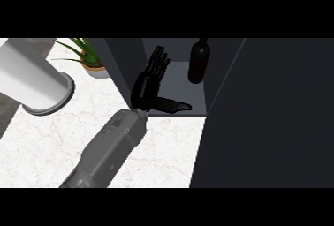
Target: Pick up the wine, place it into the cabinet and close the cabinet
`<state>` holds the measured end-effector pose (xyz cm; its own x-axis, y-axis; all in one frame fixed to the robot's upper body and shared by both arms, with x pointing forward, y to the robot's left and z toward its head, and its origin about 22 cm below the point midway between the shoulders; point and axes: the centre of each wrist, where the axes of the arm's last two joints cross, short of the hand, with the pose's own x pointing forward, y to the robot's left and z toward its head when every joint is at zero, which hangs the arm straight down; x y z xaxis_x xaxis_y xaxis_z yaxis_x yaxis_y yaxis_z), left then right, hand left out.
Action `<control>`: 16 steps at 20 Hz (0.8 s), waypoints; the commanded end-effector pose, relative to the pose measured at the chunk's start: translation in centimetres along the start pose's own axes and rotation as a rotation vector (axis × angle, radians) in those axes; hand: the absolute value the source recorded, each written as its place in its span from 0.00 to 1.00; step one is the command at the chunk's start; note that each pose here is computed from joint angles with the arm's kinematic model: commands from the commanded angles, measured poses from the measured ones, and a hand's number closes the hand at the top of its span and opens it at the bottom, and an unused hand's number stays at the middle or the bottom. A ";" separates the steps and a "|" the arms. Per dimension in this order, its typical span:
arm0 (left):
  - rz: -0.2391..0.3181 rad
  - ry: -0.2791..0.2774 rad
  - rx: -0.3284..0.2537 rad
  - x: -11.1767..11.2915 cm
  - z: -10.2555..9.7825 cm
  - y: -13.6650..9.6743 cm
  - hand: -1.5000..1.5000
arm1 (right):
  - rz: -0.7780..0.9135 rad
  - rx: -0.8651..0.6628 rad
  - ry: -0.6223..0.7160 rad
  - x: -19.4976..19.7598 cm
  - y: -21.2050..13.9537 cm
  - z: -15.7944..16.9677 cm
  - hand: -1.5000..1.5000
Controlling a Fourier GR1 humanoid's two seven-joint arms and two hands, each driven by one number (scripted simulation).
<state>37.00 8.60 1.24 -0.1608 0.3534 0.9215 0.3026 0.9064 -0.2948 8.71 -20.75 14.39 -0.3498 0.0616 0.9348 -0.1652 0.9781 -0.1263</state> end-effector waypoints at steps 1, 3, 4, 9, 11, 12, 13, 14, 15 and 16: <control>0.027 0.013 -0.005 -1.2 3.8 -0.1 0.00 | -0.103 -0.003 -0.019 4.5 -0.5 0.7 0.00; 0.020 0.017 -0.012 -0.8 5.3 0.0 0.00 | -0.094 -0.010 -0.025 4.8 -0.5 0.8 0.00; 0.042 0.015 0.003 -1.3 5.9 -1.0 0.00 | -0.116 0.005 -0.050 6.0 -0.5 0.9 0.00; 0.059 0.023 0.000 1.0 9.0 0.8 0.00 | -0.111 -0.012 -0.027 5.5 -0.1 1.0 0.00; 0.074 0.024 0.017 1.5 10.1 0.1 0.00 | -0.082 0.015 -0.032 5.3 0.1 1.2 0.00; 0.090 0.025 0.010 1.1 11.5 0.5 0.00 | -0.085 0.021 -0.041 6.0 -0.7 0.9 0.00; 0.082 0.013 0.021 2.0 12.6 2.0 0.00 | -0.071 0.023 -0.038 4.5 -0.4 1.0 0.00; 0.094 0.019 0.026 1.9 13.6 1.5 0.00 | -0.063 0.027 -0.036 5.7 -0.9 0.8 0.00; 0.099 0.007 0.040 1.8 12.5 2.7 0.00 | -0.047 0.060 -0.051 5.6 -1.0 0.6 0.00; 0.109 0.011 0.055 1.8 13.7 3.2 0.00 | -0.068 0.060 -0.023 5.4 -0.5 1.2 0.00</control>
<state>26.46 13.29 -1.00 -0.1219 0.4261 0.8964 0.2861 0.8799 -0.3794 8.85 -21.36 14.60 -0.3608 0.1124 0.9259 -0.1664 0.9690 -0.1825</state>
